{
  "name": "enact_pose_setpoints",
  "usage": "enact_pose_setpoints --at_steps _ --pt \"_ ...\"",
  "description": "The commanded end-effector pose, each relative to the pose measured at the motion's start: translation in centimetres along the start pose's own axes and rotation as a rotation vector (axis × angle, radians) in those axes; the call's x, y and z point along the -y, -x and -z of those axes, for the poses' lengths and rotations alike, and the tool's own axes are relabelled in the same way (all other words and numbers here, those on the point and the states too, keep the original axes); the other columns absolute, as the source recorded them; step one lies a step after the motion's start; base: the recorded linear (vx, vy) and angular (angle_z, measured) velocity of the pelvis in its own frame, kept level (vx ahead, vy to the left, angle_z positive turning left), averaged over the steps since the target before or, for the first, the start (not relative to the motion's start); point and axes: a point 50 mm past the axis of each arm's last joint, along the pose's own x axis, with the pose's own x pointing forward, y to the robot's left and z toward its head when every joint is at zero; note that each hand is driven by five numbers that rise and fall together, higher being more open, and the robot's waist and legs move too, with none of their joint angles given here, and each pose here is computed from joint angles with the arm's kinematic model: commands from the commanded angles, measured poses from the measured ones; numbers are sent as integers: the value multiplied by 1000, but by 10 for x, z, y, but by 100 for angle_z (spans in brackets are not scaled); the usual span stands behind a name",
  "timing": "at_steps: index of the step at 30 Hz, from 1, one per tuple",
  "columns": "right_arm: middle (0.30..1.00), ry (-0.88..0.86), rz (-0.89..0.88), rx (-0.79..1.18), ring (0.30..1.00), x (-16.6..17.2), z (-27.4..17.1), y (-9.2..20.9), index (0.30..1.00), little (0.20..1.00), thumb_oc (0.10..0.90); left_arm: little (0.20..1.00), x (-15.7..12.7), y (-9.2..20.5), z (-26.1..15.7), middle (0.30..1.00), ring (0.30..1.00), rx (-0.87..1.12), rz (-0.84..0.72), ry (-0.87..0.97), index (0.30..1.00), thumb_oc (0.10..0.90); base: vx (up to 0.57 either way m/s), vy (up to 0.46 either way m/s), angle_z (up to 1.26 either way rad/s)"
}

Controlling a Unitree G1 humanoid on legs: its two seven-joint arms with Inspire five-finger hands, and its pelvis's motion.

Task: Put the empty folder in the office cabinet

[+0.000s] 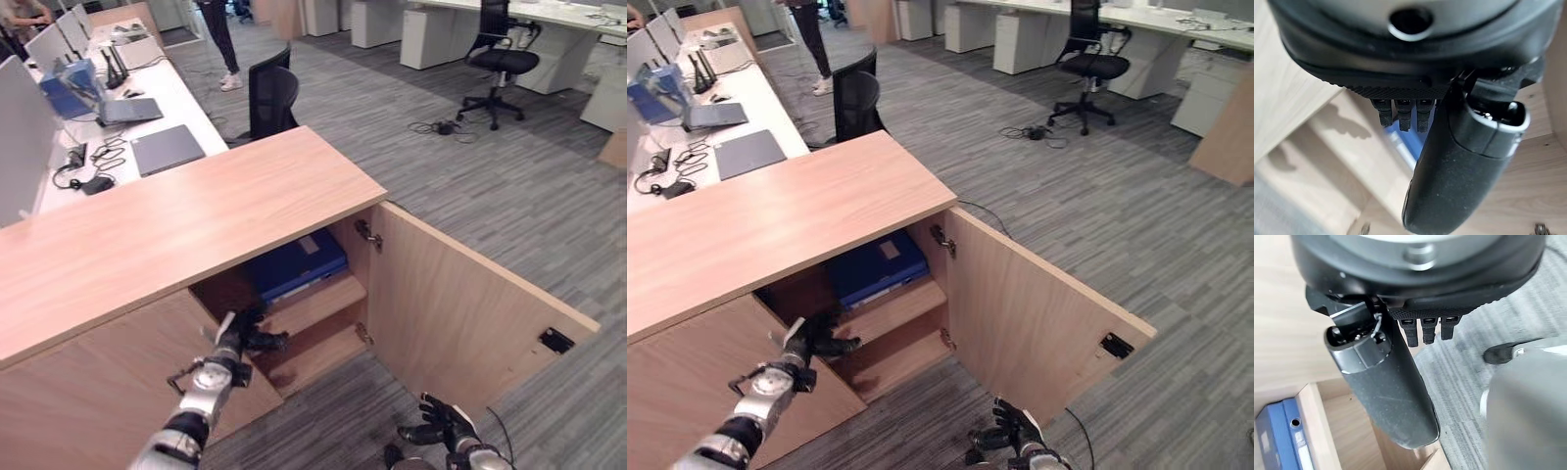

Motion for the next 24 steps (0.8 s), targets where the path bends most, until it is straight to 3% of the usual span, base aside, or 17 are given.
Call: enact_pose_setpoints --at_steps 1,3,10,16,20,21,24 --pt "900 -58 -34 158 900 -6 -27 0 900 900 800 900 -107 3 -53 900 900 159 -352 -53 900 800 30 167 0" --pt "900 -99 -23 154 900 -3 -22 2 900 900 800 900 -127 6 -64 900 900 170 -413 -58 900 800 17 188 1" --pt "900 -133 -8 132 900 -2 -18 0 900 900 800 900 -155 14 -79 900 900 192 -498 -73 900 800 14 138 -7" --pt "900 -145 -7 142 900 -3 -21 -1 900 900 800 900 -159 17 -78 900 900 198 -517 -64 900 800 11 73 -18" --pt "900 -159 -14 163 900 -9 -29 -5 900 900 800 900 -130 11 -73 900 900 251 -443 -10 900 800 -15 6 1" --pt "900 -167 -10 171 900 -12 -33 -7 900 900 800 900 -97 8 -61 900 900 273 -353 60 900 800 -57 4 3" --pt "900 -186 8 181 900 -13 -40 -10 900 900 800 900 -38 12 -26 900 900 224 -182 139 900 800 -69 39 -8"
